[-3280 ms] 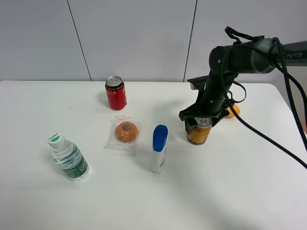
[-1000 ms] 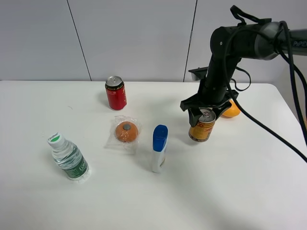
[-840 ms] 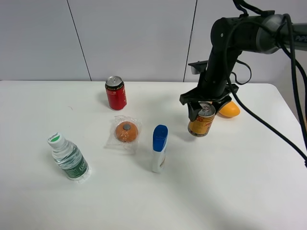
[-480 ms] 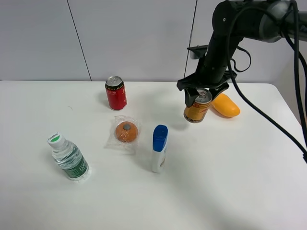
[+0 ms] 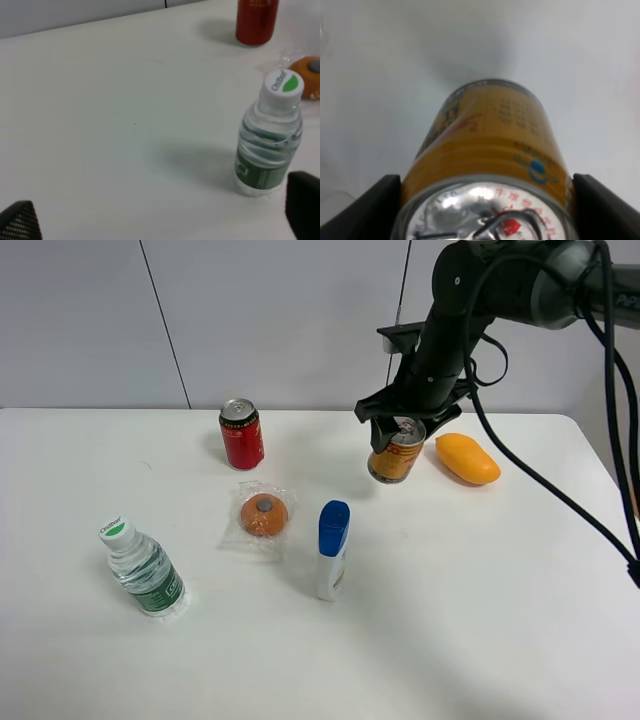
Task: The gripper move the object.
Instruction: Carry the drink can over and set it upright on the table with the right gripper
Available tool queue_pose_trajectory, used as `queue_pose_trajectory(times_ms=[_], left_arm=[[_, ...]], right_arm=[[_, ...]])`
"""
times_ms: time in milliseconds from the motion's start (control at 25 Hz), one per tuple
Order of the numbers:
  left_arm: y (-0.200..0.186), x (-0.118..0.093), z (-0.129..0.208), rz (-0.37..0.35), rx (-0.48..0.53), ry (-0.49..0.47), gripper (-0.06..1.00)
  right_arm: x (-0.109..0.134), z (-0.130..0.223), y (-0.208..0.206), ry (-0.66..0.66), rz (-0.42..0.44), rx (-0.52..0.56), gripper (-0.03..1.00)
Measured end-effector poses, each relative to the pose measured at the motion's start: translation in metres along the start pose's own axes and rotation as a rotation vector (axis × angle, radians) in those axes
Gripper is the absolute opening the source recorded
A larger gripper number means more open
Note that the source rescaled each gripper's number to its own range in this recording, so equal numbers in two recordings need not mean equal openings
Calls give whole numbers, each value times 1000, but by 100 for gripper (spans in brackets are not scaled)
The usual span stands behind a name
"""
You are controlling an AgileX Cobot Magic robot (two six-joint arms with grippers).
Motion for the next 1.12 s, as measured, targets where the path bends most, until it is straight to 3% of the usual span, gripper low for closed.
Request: queue_pose_trajectory(times_ms=[560, 1120], left_arm=[[0, 0, 0, -1, 0, 0, 100], [0, 0, 0, -1, 0, 0, 100]], right_arm=[[39, -52, 33, -87, -29, -41, 0], [39, -72, 86, -85, -29, -78, 0]])
Point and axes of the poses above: a point on each arm's last joint axis where the gripper is mounted, y pointing out along that axis toward the gripper, x along the wrist's bending axis when the last joint is at zero, z = x × y, the point moved 8 cm from there along y, pointing out along that axis toward the gripper, and after that the axes turned 1 degree about y, right-handed, at the moved point
